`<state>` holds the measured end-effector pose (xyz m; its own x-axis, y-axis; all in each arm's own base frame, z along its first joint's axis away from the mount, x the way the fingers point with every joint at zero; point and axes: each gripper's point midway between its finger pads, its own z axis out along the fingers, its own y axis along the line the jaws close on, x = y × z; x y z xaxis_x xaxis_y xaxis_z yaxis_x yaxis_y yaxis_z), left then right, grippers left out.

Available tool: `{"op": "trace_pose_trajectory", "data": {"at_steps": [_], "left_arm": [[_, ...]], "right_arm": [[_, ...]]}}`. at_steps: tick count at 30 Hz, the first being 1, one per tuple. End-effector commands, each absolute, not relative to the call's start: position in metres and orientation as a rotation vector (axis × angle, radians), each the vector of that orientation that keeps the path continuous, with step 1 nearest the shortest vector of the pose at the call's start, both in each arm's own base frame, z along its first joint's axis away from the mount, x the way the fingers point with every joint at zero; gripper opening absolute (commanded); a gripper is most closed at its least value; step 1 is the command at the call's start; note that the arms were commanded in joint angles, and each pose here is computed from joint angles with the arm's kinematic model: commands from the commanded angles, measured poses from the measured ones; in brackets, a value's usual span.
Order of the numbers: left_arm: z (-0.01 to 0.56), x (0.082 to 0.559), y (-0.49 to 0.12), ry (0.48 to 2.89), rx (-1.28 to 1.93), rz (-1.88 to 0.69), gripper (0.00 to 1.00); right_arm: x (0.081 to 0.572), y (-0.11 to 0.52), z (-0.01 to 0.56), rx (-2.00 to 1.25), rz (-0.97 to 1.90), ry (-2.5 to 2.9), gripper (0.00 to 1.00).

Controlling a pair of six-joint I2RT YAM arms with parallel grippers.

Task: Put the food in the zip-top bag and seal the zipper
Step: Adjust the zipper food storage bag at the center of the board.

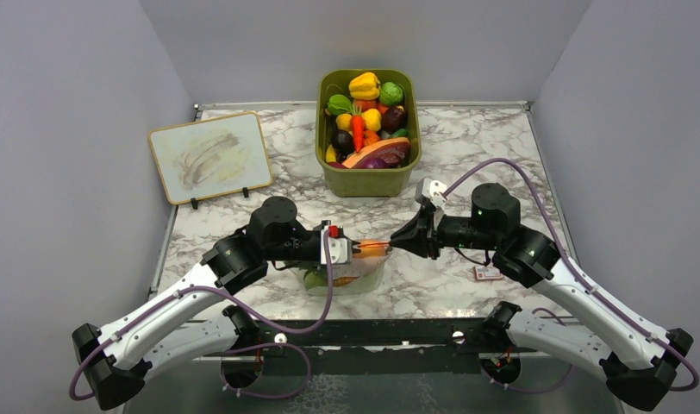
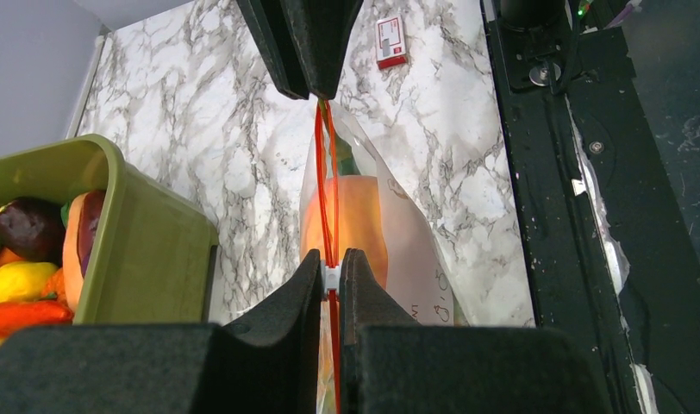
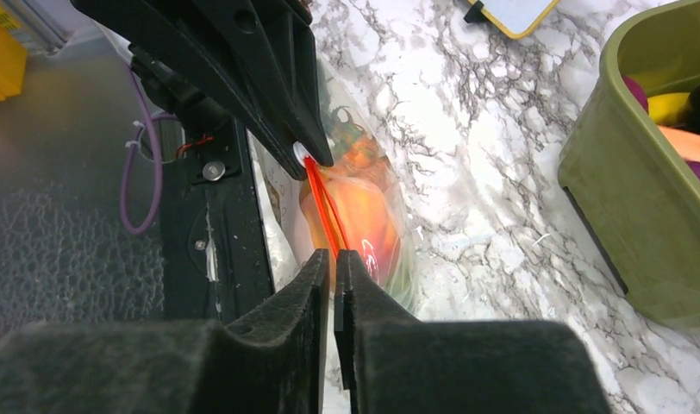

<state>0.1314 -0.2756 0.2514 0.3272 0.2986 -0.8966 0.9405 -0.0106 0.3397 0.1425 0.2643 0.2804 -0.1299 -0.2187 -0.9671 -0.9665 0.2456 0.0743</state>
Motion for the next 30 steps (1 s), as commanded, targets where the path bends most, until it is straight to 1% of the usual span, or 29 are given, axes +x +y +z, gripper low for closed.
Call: {"op": "trace_pose_trajectory", "data": {"at_steps": [1,2,3,5,8,10,11,15,21,24,28,30], "left_arm": [[0.282,0.13,-0.281,1.078,1.497,-0.777,0.0],[0.284,0.131,-0.281,1.077,1.494,-0.773,0.0],[0.285,0.131,-0.281,1.076,1.491,-0.771,0.0],[0.287,0.132,-0.281,1.071,1.486,-0.766,0.0],[0.29,0.133,-0.282,1.065,1.483,-0.765,0.0],[0.29,0.133,-0.282,1.062,1.483,-0.766,0.0],[0.291,0.133,-0.282,1.06,1.48,-0.766,0.0],[0.291,0.133,-0.283,1.062,1.474,-0.771,0.0],[0.288,0.133,-0.284,1.065,1.476,-0.776,0.0],[0.285,0.133,-0.285,1.066,1.478,-0.781,0.0],[0.285,0.132,-0.287,1.058,1.479,-0.793,0.0],[0.287,0.131,-0.288,1.051,1.474,-0.802,0.0]], "right_arm": [[0.147,0.263,0.279,-1.115,0.967,1.602,0.21],[0.146,0.262,0.279,-1.112,0.969,1.61,0.24],[0.145,0.261,0.279,-1.11,0.974,1.618,0.24],[0.143,0.26,0.279,-1.1,0.978,1.629,0.22],[0.14,0.258,0.279,-1.091,0.989,1.624,0.14],[0.14,0.258,0.279,-1.086,0.993,1.613,0.04],[0.14,0.259,0.278,-1.084,0.996,1.611,0.01],[0.139,0.261,0.284,-1.085,1.011,1.585,0.01],[0.132,0.265,0.321,-1.102,1.048,1.442,0.01],[0.132,0.267,0.331,-1.114,1.045,1.397,0.01],[0.131,0.271,0.337,-1.131,1.058,1.342,0.01],[0.133,0.275,0.332,-1.145,1.063,1.333,0.01]]}}
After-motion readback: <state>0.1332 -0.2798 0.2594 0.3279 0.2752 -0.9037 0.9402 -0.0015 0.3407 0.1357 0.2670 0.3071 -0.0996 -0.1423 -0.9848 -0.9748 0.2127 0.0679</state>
